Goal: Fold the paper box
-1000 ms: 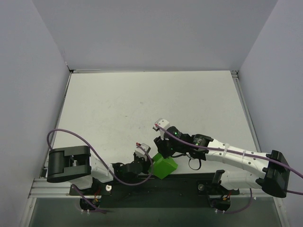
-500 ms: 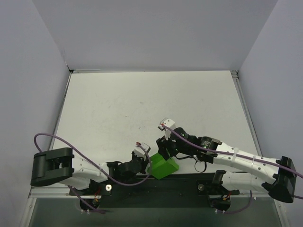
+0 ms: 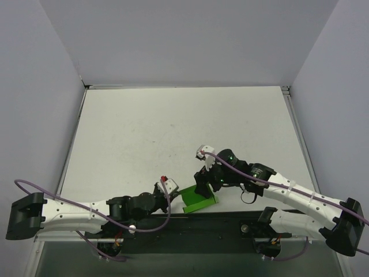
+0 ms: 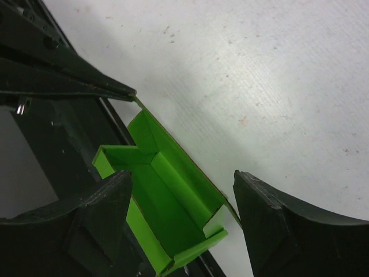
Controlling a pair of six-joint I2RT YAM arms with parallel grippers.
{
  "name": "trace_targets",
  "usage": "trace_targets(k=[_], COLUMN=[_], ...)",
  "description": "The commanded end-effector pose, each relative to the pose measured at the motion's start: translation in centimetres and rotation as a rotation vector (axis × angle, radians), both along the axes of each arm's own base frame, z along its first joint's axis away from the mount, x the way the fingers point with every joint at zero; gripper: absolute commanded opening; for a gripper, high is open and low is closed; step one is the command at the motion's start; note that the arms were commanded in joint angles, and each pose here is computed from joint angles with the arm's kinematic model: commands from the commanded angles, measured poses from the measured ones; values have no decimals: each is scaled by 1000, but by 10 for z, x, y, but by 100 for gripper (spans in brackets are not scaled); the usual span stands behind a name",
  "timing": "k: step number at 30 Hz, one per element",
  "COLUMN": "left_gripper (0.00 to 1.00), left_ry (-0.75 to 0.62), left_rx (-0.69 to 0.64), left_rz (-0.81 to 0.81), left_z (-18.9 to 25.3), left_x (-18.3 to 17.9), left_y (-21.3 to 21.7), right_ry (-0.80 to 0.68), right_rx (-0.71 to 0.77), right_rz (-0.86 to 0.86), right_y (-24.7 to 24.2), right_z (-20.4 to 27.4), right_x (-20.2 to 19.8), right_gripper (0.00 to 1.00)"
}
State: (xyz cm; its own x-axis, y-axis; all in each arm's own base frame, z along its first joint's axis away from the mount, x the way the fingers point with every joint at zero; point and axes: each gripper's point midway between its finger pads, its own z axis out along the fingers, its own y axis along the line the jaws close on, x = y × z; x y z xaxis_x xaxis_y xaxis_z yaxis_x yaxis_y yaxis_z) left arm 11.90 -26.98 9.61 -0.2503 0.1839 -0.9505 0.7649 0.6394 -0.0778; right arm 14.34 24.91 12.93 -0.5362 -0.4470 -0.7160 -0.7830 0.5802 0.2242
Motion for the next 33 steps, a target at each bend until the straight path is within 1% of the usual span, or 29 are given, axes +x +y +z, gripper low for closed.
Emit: trace_targets(k=[1, 4, 6, 9, 11, 13, 14, 15, 17, 19, 20, 22, 24, 28, 33], left_gripper=[0, 0, 0, 0, 0, 0, 0, 0, 0, 0, 0, 0, 0, 0, 0], left_ry=[-19, -23, -28, -31, -37, -48, -53, -59, -66, -72, -73, -68, -59, -34, -1], left_rx=[113, 95, 95, 99, 104, 108, 110, 112, 109, 110, 112, 114, 110, 102, 98], left_rz=[-114, -138, -141, -148, -152, -158, -160, -157, -156, -151, -152, -150, -172, -165, -192], left_z=[0, 7, 8, 8, 8, 9, 9, 10, 10, 10, 10, 9, 8, 8, 8], left_x=[-12, -15, -15, -15, -15, -14, -14, -13, -11, -8, -7, -3, -3, 7, 9], left_y=[3, -1, -2, -3, -3, -4, -4, -4, -5, -6, -6, -7, -10, -11, -15], right_ry=[20, 26, 38, 88, 124, 122, 141, 149, 181, 202, 206, 216, 215, 211, 189], right_rx=[8, -17, -32, -21, -3, -3, -13, -14, -28, -39, -51, -64, -77, -141, -180], right_rz=[188, 227, 242, 290, 331, 388, 401, 422, 441, 467, 468, 475, 475, 469, 439], right_y=[12, 18, 21, 30, 34, 38, 37, 38, 37, 38, 36, 35, 34, 27, 24], right_z=[8, 0, -8, -10, -9, -6, -8, -8, -11, -13, -14, -16, -17, -27, -32], right_x=[-18, -18, -17, -25, -35, -44, -49, -54, -62, -71, -73, -77, -79, -83, -79], right_gripper=[72, 71, 68, 67, 71, 75, 79, 80, 89, 92, 96, 100, 100, 100, 100])
